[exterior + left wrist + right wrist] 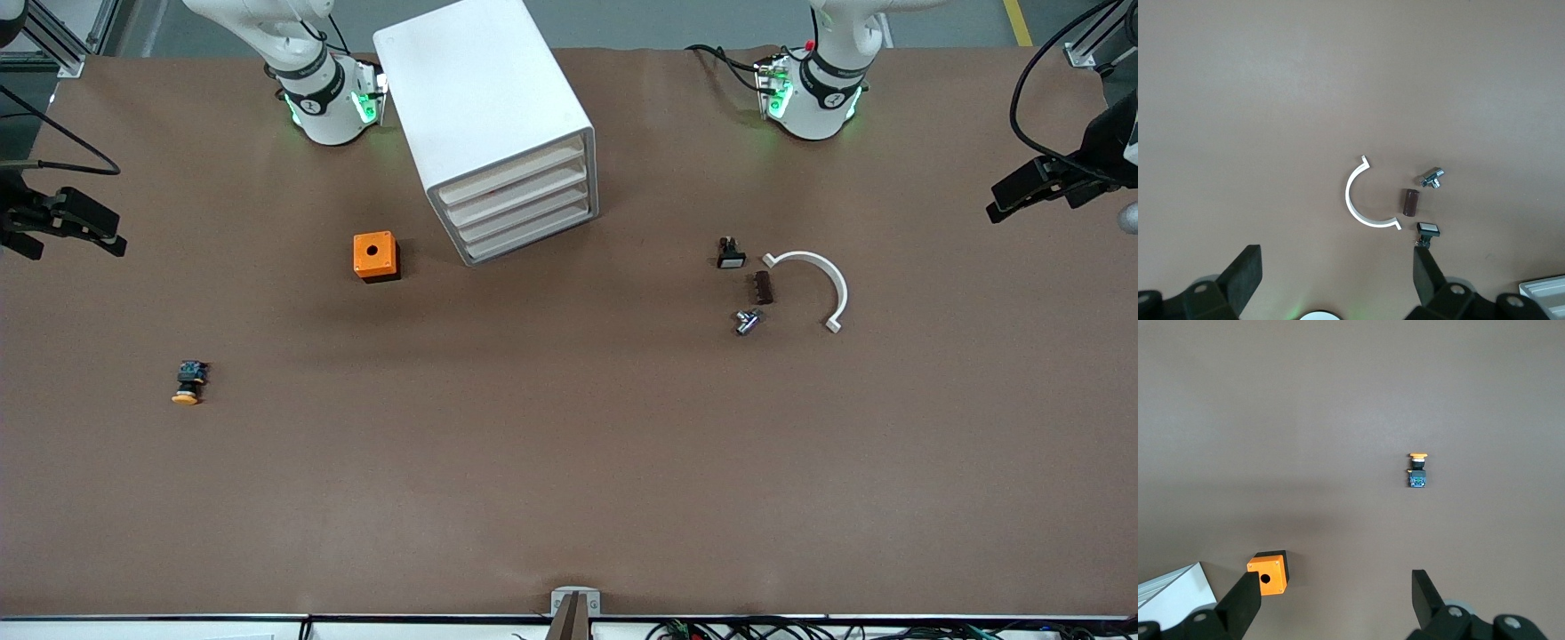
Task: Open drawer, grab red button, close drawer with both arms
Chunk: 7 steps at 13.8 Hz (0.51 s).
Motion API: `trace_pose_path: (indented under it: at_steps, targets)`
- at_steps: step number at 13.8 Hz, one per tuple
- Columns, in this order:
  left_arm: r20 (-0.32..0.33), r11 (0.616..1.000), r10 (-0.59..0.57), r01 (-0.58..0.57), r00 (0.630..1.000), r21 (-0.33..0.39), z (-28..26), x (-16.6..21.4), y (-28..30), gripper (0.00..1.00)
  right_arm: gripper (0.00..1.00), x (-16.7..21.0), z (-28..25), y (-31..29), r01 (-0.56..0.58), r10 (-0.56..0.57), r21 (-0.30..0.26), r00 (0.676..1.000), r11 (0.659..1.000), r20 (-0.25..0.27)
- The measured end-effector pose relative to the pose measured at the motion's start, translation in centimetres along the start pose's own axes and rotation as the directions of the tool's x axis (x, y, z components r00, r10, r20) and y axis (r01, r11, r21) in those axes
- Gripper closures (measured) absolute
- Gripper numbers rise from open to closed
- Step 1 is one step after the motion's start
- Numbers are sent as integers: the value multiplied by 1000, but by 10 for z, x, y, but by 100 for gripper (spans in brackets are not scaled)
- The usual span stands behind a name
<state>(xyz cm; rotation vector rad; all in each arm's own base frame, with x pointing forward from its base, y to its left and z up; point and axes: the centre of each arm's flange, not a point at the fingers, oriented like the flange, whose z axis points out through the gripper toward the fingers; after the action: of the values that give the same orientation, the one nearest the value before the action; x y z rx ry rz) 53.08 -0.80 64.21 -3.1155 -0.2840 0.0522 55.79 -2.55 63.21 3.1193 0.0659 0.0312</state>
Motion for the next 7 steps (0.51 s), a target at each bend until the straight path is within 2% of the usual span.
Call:
trace_pose_path:
  at_steps: [7]
  targets:
    - [22, 999, 15, -16, 1000, 28, 14, 10, -4, 0, 0, 0, 0, 0, 0, 0, 0, 1000, 1000, -1]
